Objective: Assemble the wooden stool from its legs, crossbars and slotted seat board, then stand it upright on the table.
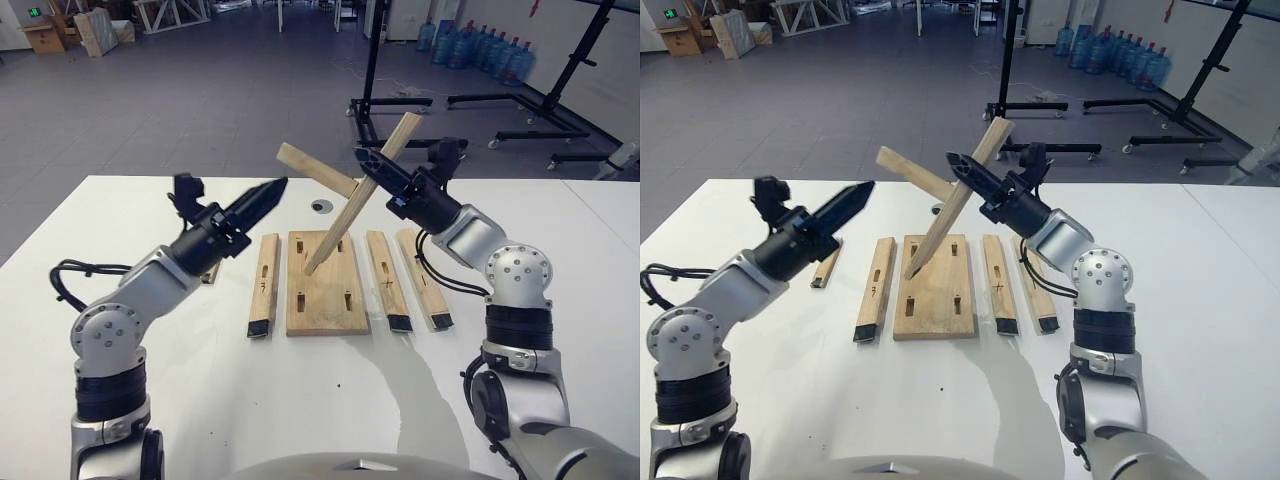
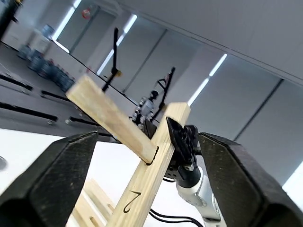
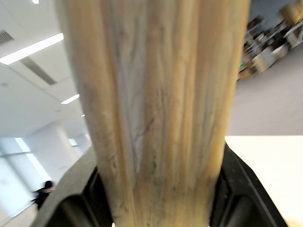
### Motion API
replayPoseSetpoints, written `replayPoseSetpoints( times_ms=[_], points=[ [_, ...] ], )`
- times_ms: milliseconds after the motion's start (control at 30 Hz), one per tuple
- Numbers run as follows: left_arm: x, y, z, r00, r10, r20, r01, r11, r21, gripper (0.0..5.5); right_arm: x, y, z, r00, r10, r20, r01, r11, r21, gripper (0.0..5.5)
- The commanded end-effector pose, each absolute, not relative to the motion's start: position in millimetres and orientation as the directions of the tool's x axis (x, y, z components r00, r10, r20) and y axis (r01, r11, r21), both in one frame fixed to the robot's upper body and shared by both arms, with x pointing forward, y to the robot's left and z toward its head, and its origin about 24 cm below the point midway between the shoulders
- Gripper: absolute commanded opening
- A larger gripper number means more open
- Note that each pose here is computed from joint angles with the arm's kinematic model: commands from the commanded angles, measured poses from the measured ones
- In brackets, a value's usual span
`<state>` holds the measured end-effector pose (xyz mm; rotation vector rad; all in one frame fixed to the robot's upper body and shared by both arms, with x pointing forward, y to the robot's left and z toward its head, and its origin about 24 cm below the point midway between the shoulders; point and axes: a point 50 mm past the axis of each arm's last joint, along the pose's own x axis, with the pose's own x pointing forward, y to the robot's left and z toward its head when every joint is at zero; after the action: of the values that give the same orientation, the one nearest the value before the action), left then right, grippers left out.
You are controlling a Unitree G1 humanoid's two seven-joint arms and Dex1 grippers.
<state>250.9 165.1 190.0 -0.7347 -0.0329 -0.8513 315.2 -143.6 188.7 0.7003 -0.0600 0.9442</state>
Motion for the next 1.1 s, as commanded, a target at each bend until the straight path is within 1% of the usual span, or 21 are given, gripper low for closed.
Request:
replayPoseSetpoints(
  times_ms=[33,100,133,200,300,400,467,567,667,833,1000,1100],
  points=[
    [254,172,185,0.735,-0.625,0.263,0.641,0.514,-0.569,4.50,324,-147,190,0.627,0.705,0.333,-0.778,0.539,0.323,2.05],
    [254,174,176,0.761,-0.603,0.239,0.609,0.537,-0.584,4.79,327,-146,189,0.628,0.693,0.355,-0.775,0.598,0.204,2.05],
    [254,174,173,0.770,-0.595,0.229,0.596,0.546,-0.589,4.83,329,-146,188,0.629,0.692,0.355,-0.768,0.624,0.143,2.05],
    [255,173,167,0.784,-0.583,0.213,0.578,0.561,-0.593,5.11,337,-145,186,0.634,0.686,0.357,-0.748,0.661,0.058,2.05],
    [256,173,162,0.794,-0.572,0.203,0.564,0.572,-0.595,5.40,349,-141,187,0.631,0.685,0.365,-0.740,0.673,0.016,2.05],
    [258,174,160,0.800,-0.566,0.200,0.557,0.575,-0.599,5.40,364,-137,194,0.646,0.656,0.391,-0.720,0.693,0.026,2.05],
    [259,173,159,0.801,-0.566,0.195,0.554,0.578,-0.599,5.40,374,-136,192,0.642,0.667,0.379,-0.740,0.668,0.078,2.05],
    [260,172,157,0.806,-0.562,0.188,0.546,0.582,-0.602,5.40,378,-136,183,0.579,0.718,0.386,-0.795,0.602,0.073,2.05],
    [260,171,155,0.806,-0.563,0.181,0.544,0.585,-0.602,5.40,376,-139,174,0.504,0.779,0.373,-0.843,0.538,0.013,2.05],
    [259,170,151,0.810,-0.562,0.167,0.535,0.592,-0.603,5.40,372,-134,163,0.393,0.873,0.291,-0.878,0.450,-0.165,2.05],
    [260,170,148,0.811,-0.563,0.158,0.529,0.591,-0.610,5.40,366,-129,156,0.274,0.919,0.283,-0.911,0.342,-0.231,2.05],
    [260,169,147,0.810,-0.565,0.158,0.530,0.589,-0.610,5.40,365,-130,155,0.252,0.930,0.269,-0.907,0.324,-0.268,2.05]
  ],
)
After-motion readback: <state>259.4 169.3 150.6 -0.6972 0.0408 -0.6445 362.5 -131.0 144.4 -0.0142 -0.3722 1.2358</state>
